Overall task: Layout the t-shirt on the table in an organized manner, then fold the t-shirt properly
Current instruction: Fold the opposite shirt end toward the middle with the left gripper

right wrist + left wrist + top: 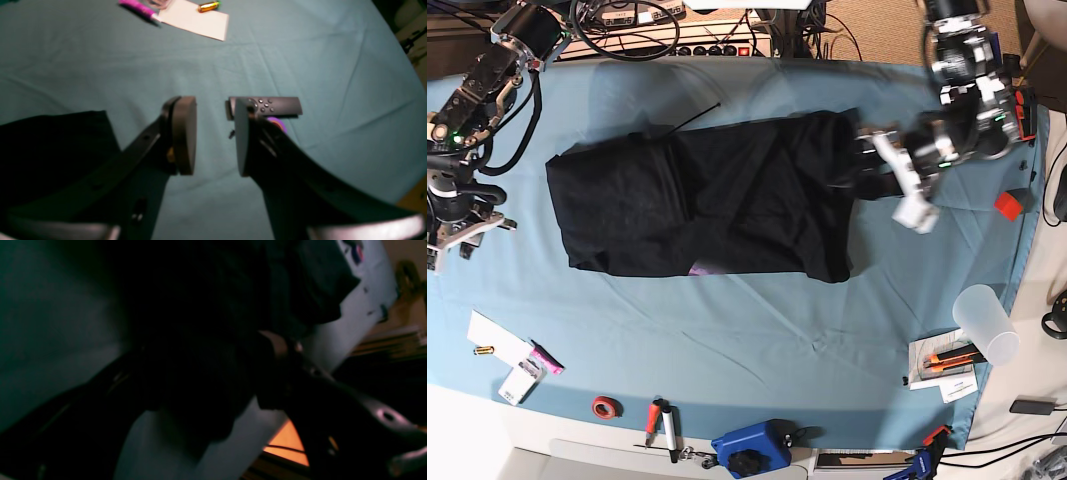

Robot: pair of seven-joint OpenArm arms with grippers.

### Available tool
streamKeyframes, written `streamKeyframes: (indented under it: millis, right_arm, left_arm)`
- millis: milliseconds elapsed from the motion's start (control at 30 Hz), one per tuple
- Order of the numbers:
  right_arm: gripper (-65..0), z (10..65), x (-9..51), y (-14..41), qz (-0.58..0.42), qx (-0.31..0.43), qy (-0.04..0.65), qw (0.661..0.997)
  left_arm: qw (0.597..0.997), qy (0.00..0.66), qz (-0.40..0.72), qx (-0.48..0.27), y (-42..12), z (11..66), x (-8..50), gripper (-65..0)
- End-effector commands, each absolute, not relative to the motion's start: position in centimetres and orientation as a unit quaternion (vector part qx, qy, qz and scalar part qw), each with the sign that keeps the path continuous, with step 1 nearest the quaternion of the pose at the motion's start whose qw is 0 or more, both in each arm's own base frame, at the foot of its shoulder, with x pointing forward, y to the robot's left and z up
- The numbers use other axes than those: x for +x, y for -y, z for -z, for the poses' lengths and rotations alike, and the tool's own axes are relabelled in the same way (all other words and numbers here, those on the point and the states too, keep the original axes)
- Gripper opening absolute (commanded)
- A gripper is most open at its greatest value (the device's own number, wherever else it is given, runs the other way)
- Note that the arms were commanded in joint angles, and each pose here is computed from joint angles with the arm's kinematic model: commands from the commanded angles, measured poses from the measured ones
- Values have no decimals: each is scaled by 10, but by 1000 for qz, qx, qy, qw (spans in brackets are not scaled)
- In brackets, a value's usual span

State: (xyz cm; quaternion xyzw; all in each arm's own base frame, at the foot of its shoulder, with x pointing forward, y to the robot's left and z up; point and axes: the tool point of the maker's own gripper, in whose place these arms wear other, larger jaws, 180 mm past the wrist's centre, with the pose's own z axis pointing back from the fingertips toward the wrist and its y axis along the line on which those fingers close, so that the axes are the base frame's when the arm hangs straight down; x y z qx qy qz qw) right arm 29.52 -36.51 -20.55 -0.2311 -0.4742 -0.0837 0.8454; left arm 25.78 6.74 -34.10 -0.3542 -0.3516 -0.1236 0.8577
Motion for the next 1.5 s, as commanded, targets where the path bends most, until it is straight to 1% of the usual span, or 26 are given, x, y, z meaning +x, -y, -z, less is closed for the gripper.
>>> streamKeyframes:
  millis: [0,100,167,300,433,467,567,633,767,900,1033,1167,1200,1267,1333,1367,1433,1467]
  right_arm:
    - [-454,189,298,369,84,-240,497,830]
    - [-454,192,294,371,83,-243,490,833]
    - [-454,196,291,371,80,-244,484,836]
    - [-454,201,288,371,78,-244,477,841]
    - [-454,201,288,371,79,-244,476,841]
    - [-454,201,288,371,78,-244,476,841]
    - [-454,203,287,371,80,-244,472,843]
    - [-454,204,286,372,80,-244,468,845]
    - [-454,205,285,372,80,-244,467,846]
    - [-454,205,285,372,80,-244,467,846]
    - [-454,205,285,372,80,-244,467,846]
    - [-454,205,285,372,80,-244,467,846]
    - [-454,205,285,372,80,-244,467,846]
    - [-454,205,285,372,80,-244,467,846]
    - [-454,205,285,372,79,-244,467,846]
    - [-454,205,285,372,79,-244,468,846]
    - [-454,205,285,372,79,-244,468,845]
    - [-454,205,285,371,79,-244,469,845]
  left_arm:
    - [850,374,130,-349,-62,329,272,-251]
    - [876,356,147,-291,-51,340,286,-251]
    - [886,347,160,-262,-44,344,292,-251]
    - [893,353,160,-228,-28,346,302,-251]
    - [897,355,127,-232,-15,343,308,-251]
    - [903,352,112,-217,-19,346,310,-251]
    - [924,351,69,-133,-49,358,321,-251]
    - [928,350,63,-114,-57,360,321,-251]
    - [930,345,62,-114,-57,363,319,-251]
    - [936,325,59,-126,-53,376,314,-251]
    - [932,296,55,-202,-28,387,304,-251]
    - [920,289,54,-260,-10,383,300,-265]
    - [916,290,54,-272,-6,381,300,-279]
    - [912,291,51,-286,0,377,300,-344]
    - [911,292,51,-287,1,376,301,-442]
    - [911,293,52,-287,1,376,301,-505]
    - [913,295,54,-277,-2,377,303,-650]
    - [917,295,57,-263,-6,379,303,-650]
